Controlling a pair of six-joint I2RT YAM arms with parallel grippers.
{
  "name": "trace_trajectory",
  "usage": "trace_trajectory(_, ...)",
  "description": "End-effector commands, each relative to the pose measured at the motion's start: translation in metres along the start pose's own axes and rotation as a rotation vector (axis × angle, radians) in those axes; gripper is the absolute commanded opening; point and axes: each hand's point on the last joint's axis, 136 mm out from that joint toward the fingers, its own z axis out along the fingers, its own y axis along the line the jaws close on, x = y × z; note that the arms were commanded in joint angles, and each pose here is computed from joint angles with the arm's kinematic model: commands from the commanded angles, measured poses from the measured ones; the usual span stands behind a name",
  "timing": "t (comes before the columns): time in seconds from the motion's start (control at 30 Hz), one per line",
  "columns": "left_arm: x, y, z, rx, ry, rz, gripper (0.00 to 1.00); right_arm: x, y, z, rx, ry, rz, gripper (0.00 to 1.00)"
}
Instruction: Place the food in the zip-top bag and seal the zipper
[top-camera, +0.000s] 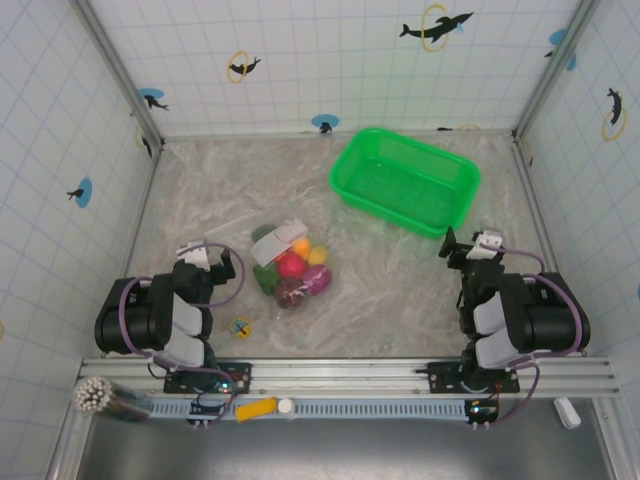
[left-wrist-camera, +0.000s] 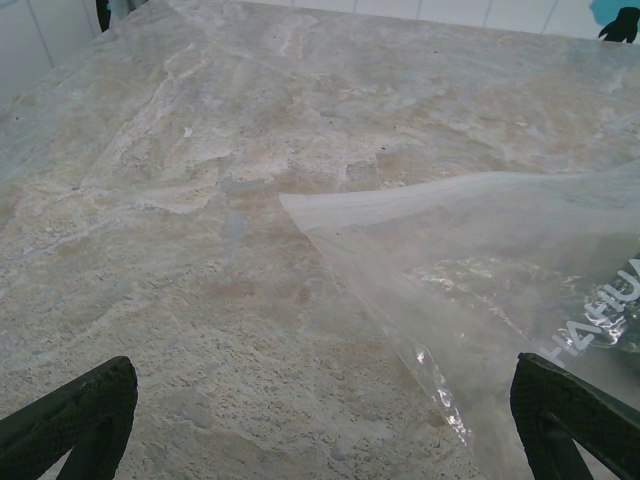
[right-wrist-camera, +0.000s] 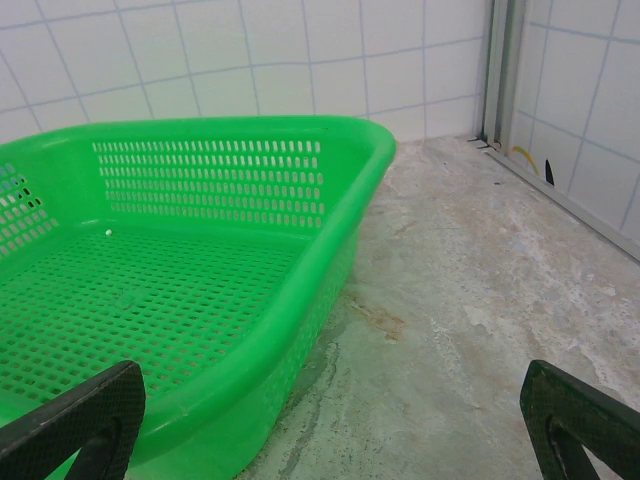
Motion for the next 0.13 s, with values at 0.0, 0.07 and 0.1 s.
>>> trace_trajectory(0.0, -0.0075, -0.0018, 0.0011, 0.002, -0.026, 0.0, 0.97, 0.0519, -0.0086, -0.0084, 0.028, 0.201, -0.076, 0.99)
trace_trajectory(0.07, -0.007, -0.0016, 0.0005, 0.001, -0.027, 0.001, 0.98, 0.0518, -0.0085, -0.0086, 0.027, 0.201, -0.076, 0.99)
trace_trajectory(0.1, -0.0075, -0.0016, -0.0001, 0.001, -0.029, 0.0, 0.97, 0.0515, -0.0086, -0.0083, 0.028, 0.2, -0.076, 0.99)
